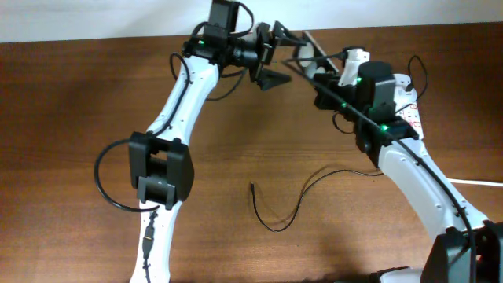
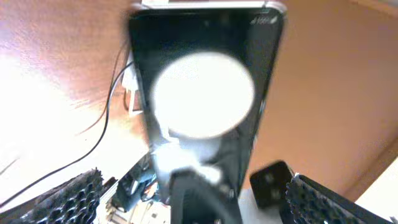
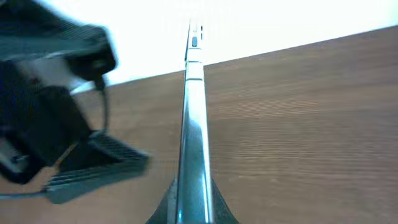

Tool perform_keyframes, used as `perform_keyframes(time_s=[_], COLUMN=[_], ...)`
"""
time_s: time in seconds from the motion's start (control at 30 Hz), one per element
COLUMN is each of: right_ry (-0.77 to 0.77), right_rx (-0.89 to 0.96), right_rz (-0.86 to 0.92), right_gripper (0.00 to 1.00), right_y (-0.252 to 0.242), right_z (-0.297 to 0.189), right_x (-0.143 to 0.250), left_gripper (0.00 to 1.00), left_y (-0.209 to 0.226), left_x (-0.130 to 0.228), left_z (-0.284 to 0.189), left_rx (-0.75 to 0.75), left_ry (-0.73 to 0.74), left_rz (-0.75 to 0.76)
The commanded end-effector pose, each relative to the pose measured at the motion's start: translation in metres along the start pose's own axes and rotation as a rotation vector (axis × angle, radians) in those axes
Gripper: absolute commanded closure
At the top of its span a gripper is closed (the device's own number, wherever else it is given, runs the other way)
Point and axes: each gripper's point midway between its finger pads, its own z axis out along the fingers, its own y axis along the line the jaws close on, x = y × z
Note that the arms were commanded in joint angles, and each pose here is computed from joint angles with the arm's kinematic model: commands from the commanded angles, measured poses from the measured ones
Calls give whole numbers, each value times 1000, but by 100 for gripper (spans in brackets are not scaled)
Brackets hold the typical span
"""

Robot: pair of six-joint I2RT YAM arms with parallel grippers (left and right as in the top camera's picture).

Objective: Plug charger to phone and switch on socket

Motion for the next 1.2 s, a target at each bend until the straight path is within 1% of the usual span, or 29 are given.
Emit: perform_keyframes(time_s=[0.0,0.07,0.1,0.13,0.17,0.2,0.23,0.4,0.5,0.6,0.7,0.83,0.9,1.03,1.1,1.17], right_ry=[-19,2,21,30,53,73,83,135,149,153,159,91,60,53,57,59], right_rx=[-66,-163,-239,-265,-289,-293,-291,-277,-265,-253,-251,-303,-344,-341,-340,-341], right_rz=[110,157,216,253,353,458,520,874,1011,1106,1151,1114,1090,1092,1128,1127], right_gripper=[96,96,96,96,96,96,96,96,96,96,96,96,96,96,96,96], right_y=[-2,11,24,29,34,35,35,34,33,32,32,36,40,40,39,40], right_z=[-7,-10,-13,-14,-16,-16,-16,-16,-16,-15,-15,-17,-20,-19,-19,-19], right_x=[-17,-19,-19,-20,-19,-19,-19,-19,-19,-20,-20,-39,-50,-50,-51,-50], left_gripper=[1,1,1,1,1,1,1,1,1,1,1,1,1,1,1,1], left_y=[-17,-17,-18,-18,-19,-23,-26,-28,-31,-38,-38,-36,-36,-35,-36,-35], left_x=[-5,-9,-8,-8,-9,-8,-8,-11,-13,-16,-18,-22,-25,-26,-21,-19], left_z=[-31,-40,-41,-41,-41,-43,-44,-51,-51,-48,-41,-39,-38,-32,-22,-15], left_rx=[47,57,60,61,64,79,88,96,101,111,98,88,82,74,72,67], left_ry=[-15,-17,-14,-14,-14,-6,-4,-13,-25,-42,-66,-93,-113,-128,-114,-121], left_rz=[70,67,67,68,74,100,117,122,138,177,181,171,132,92,14,-36])
